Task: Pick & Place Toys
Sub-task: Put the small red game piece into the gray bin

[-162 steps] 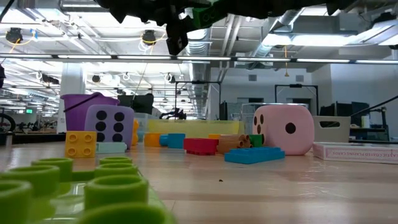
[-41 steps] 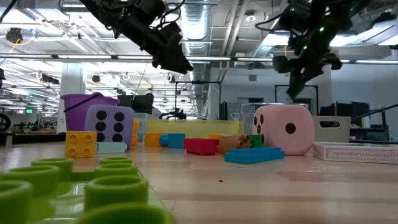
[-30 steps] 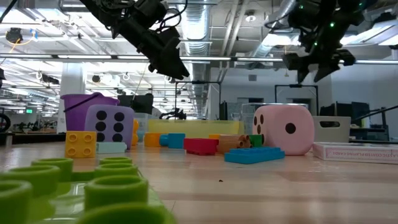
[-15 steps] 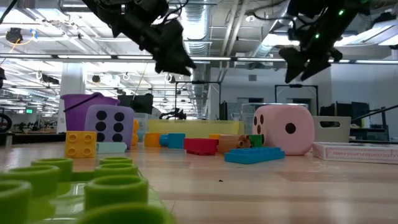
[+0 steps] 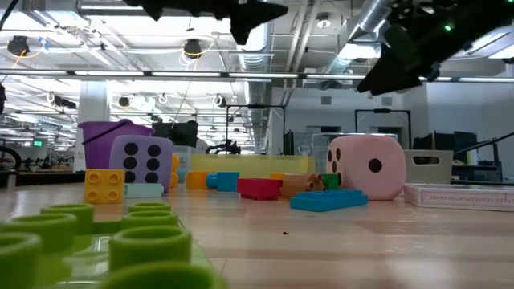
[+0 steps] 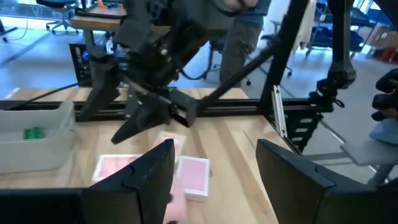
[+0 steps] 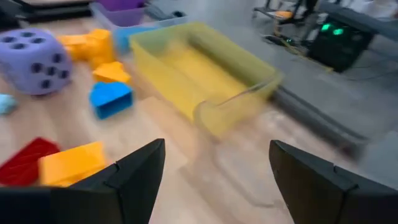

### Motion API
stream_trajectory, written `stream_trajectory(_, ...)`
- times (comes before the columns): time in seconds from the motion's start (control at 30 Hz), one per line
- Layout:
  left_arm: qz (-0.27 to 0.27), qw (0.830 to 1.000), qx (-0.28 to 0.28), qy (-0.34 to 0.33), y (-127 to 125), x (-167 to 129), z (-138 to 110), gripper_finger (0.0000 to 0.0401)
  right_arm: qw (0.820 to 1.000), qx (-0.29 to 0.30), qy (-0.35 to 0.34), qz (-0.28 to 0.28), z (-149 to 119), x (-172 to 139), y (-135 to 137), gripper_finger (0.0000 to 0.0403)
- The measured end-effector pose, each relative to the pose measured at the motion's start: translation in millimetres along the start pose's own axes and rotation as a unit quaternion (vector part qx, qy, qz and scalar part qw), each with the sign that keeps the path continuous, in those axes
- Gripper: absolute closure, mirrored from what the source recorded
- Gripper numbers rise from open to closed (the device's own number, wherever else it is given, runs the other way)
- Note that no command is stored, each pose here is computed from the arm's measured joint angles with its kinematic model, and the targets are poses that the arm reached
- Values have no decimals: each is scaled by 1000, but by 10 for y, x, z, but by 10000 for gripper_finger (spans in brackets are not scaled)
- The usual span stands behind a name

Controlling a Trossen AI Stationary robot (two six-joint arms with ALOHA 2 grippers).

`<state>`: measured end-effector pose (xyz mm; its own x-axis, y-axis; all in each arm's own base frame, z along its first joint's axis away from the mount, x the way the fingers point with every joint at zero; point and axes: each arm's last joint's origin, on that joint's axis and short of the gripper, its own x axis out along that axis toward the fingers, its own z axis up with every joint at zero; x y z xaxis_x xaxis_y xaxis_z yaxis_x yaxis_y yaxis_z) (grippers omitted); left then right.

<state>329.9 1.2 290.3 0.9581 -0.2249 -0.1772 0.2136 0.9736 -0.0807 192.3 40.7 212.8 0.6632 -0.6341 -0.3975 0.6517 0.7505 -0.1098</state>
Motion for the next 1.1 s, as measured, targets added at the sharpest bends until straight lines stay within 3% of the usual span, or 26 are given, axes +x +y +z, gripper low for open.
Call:
stream_trajectory(0.23,70,997,16,8,-460,83,-42,182,997,29,-47,48,-261,-66,96,121)
stream_trajectory(0.53,143,986,31,82,-799,67,-224,188,990,21,-65,123,-383,-242,214,121)
stream_trajectory(0.67,194,976,21,100,-847,42,-279,199,986,9,-65,151,-453,-315,311,121)
stream_trajectory(0.77,221,968,8,118,-834,38,-338,209,987,-10,-65,143,-529,-316,368,121)
stream_trajectory(1.0,240,948,20,207,-717,217,-703,225,992,-54,-66,98,-626,-154,442,121)
stream_trajectory(1.1,223,942,44,246,-644,306,-860,226,991,-67,-74,92,-606,-87,470,121)
